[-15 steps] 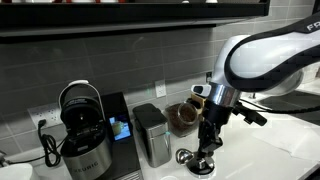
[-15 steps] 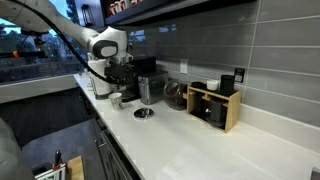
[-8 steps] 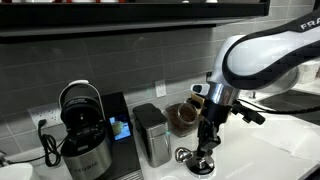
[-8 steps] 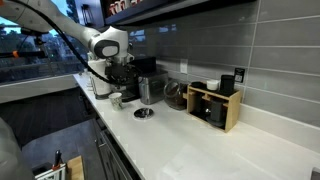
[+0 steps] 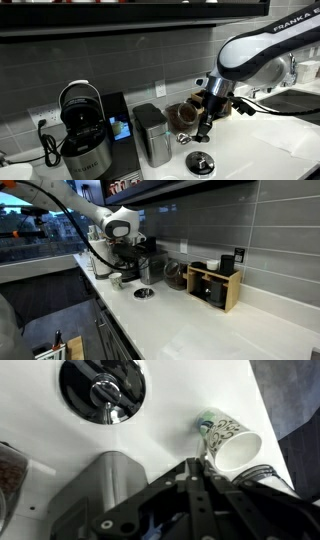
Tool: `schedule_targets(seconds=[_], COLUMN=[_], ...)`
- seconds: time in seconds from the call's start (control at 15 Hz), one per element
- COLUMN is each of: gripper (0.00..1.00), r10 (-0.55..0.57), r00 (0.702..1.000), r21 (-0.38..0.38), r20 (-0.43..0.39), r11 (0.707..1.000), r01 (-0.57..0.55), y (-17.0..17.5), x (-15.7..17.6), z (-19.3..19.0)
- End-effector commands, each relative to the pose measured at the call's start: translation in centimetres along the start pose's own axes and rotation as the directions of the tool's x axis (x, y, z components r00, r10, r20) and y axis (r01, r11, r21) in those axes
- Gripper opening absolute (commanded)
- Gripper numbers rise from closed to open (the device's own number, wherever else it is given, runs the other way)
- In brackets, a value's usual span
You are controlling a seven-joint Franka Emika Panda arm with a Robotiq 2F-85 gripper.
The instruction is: Use the spoon to put some contents of the jar in the cup
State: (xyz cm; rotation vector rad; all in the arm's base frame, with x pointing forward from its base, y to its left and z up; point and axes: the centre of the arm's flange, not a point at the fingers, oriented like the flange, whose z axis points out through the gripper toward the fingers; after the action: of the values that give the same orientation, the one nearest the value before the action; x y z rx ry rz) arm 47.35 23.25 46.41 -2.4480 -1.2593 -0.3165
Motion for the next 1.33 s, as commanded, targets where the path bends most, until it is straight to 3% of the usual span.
schedule_targets(seconds=[0.0, 0.4, 0.73, 1.27], gripper=[0.01, 0.01, 0.01, 0.04], r10=[0.158, 0.399, 0.509, 0.485], r00=[0.986, 0.906, 0.825, 0.839], r21=[-0.026, -0.077, -0.106, -0.112], r20=[-0.050, -0.141, -0.244, -0.247], r11=[0.987, 0.908, 0.832, 0.846], r01=[-0.159, -0.412, -0.545, -0.522], y=[3.6, 8.5, 11.8, 11.8], x=[0.8, 0.6, 0.5, 0.3], z=[0.5, 1.2, 1.4, 1.1])
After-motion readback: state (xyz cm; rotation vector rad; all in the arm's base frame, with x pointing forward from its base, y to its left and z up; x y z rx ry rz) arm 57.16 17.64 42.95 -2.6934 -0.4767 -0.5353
